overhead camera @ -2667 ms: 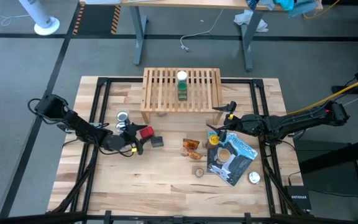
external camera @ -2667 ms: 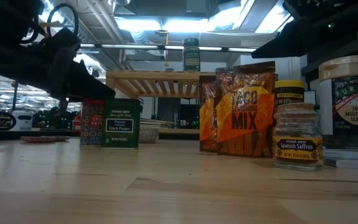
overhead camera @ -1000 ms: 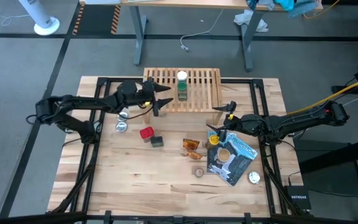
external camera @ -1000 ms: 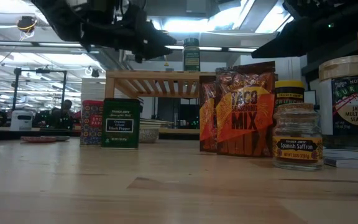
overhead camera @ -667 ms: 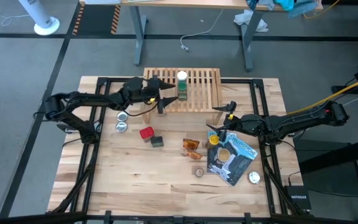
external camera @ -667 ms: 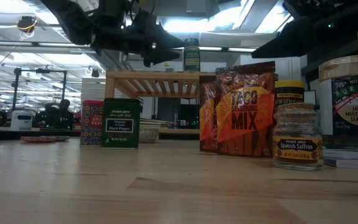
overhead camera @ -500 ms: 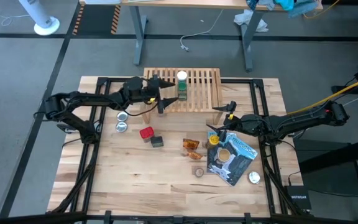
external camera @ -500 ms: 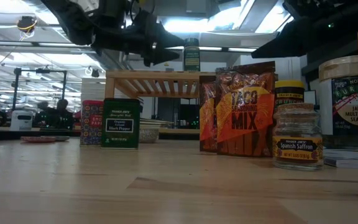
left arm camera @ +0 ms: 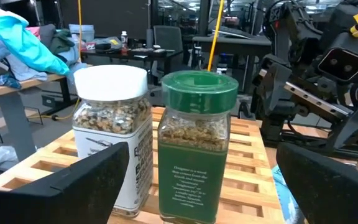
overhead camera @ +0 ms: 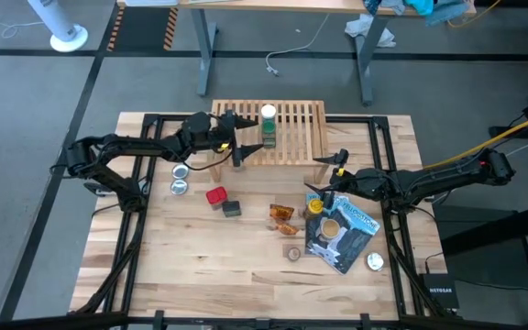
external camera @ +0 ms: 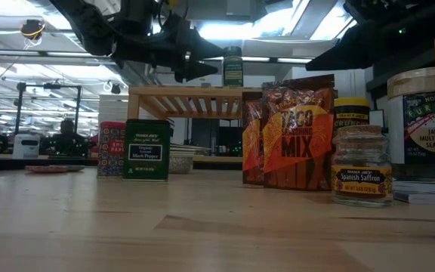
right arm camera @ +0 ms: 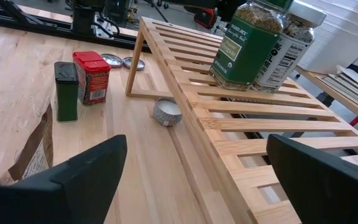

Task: Shelf spices
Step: Remove the green seasoning bottle from the shelf

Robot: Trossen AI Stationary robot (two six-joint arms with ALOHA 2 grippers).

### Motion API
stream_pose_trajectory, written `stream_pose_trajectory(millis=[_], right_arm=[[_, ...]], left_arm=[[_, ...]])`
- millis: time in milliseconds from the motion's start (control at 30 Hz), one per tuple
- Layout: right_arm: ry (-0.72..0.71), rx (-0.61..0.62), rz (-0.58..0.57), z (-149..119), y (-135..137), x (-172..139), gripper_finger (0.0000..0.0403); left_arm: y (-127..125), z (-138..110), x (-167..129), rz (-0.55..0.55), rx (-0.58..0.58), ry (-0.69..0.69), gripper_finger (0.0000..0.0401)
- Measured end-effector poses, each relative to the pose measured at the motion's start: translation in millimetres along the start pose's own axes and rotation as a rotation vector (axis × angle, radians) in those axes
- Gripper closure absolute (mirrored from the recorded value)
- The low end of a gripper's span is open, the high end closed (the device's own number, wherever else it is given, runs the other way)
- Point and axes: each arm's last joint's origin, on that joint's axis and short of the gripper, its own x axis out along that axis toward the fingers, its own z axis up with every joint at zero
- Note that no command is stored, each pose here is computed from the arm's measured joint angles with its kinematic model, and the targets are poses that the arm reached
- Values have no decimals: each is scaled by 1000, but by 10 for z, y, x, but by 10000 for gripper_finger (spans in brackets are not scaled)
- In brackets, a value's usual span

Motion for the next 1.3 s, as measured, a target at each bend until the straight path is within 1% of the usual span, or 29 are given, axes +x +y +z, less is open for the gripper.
stream_pose_trajectory(millis=[167, 300, 400, 633, 833, 900, 1033, 1233, 1300], right_arm=[[0, 0, 0, 0, 0, 0, 10], [0, 0, 0, 1, -1, 0, 10], [1, 0, 0, -1, 0, 0, 10], [0, 0, 0, 0, -1, 0, 10], [3, -2, 0, -3, 0, 0, 10], [3, -2, 0, -3, 0, 0, 10], [5, -3, 1, -6, 1, 0, 10], [10, -5, 2, -10, 1, 0, 10], [10, -6, 2, -11, 2, 0, 10]], left_arm=[[-28, -2, 7, -9, -19, 1, 1], [-57, -57, 45, -21, -17, 14, 1], [-53, -89, 107, -23, -24, 28, 1], [-18, -36, 308, -42, -21, 16, 1], [-39, -78, 403, -59, -28, 32, 1], [-60, -92, 418, -45, -33, 36, 1], [-99, -105, 433, 20, -46, 37, 1], [-107, -104, 435, 27, -14, 36, 2], [-108, -104, 435, 27, -14, 36, 9]])
